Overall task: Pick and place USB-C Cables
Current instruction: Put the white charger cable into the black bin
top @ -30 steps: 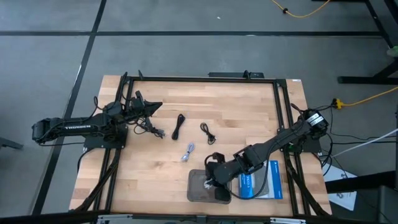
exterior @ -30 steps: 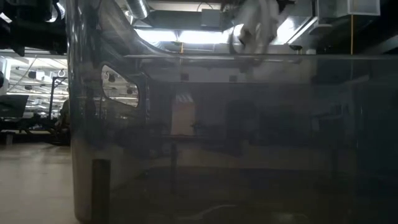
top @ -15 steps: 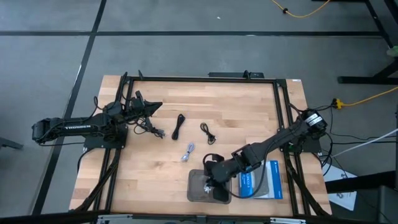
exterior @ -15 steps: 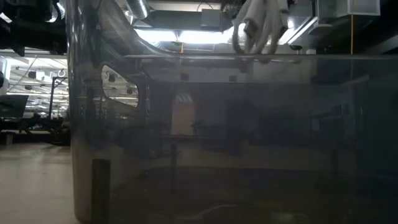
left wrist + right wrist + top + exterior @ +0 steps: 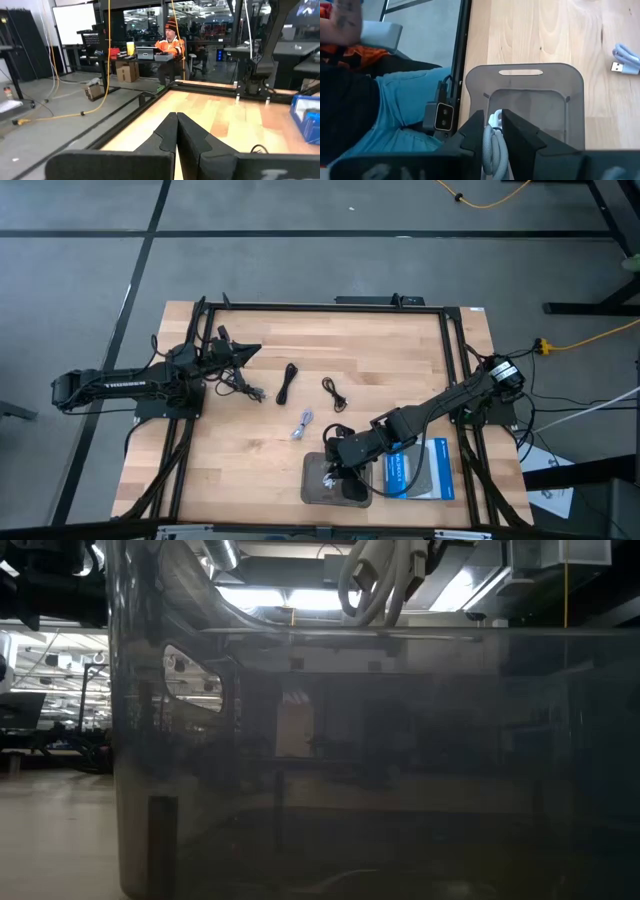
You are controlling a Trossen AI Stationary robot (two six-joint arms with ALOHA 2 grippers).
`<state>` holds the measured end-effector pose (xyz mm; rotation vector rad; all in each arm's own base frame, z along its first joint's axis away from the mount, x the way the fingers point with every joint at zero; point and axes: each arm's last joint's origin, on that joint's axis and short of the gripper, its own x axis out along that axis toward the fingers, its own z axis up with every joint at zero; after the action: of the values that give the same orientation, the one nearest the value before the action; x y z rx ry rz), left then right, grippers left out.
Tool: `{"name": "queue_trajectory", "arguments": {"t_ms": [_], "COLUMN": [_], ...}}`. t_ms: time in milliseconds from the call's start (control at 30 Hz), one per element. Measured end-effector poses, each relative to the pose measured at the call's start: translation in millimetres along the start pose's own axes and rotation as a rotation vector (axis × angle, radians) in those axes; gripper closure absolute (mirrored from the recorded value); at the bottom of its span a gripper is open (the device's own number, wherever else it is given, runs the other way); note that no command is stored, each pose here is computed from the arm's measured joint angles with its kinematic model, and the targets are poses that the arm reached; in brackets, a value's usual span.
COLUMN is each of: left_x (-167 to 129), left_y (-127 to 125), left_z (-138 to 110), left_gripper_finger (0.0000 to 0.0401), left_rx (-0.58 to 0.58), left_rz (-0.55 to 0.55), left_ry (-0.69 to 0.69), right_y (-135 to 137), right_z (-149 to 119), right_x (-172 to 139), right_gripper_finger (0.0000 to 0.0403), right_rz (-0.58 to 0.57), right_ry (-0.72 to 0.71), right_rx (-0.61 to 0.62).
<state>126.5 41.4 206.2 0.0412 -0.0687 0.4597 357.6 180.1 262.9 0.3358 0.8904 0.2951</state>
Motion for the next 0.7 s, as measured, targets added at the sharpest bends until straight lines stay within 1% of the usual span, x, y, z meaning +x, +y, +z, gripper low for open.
{"name": "queue_trajectory", "arguments": {"t_ms": [100,200,333,433,633,700], "left_x": [0,0,0,0,0,0], "left_y": [0,0,0,0,0,0], "left_z": [0,0,0,0,0,0], "left_gripper_finger": [0.0401,0.0401,0.0401,0.0401,0.0401,0.0401], "left_rx": [-0.005,-0.006,-0.006,-0.007,-0.007,-0.007], "left_rz": [0.000,0.000,0.000,0.000,0.000,0.000], "left_ry": [0.000,0.000,0.000,0.000,0.000,0.000], "right_y": [-1,-5,-7,-6,-13,-16], "right_z": [1,2,3,3,-2,-4], "right_x": [0,-1,-1,-1,-2,-2], "right_gripper_finger": [0.0331,0.0331,0.0331,0.0331,0.0331,0.0331], "right_rz": [-0.001,-0.012,0.017,0.018,-0.121,-0.175], "right_ry": [-0.001,0.004,0.014,0.017,0.032,0.034], "right_rx": [-0.028,-0.024,-0.041,-0.043,-0.033,-0.012]}}
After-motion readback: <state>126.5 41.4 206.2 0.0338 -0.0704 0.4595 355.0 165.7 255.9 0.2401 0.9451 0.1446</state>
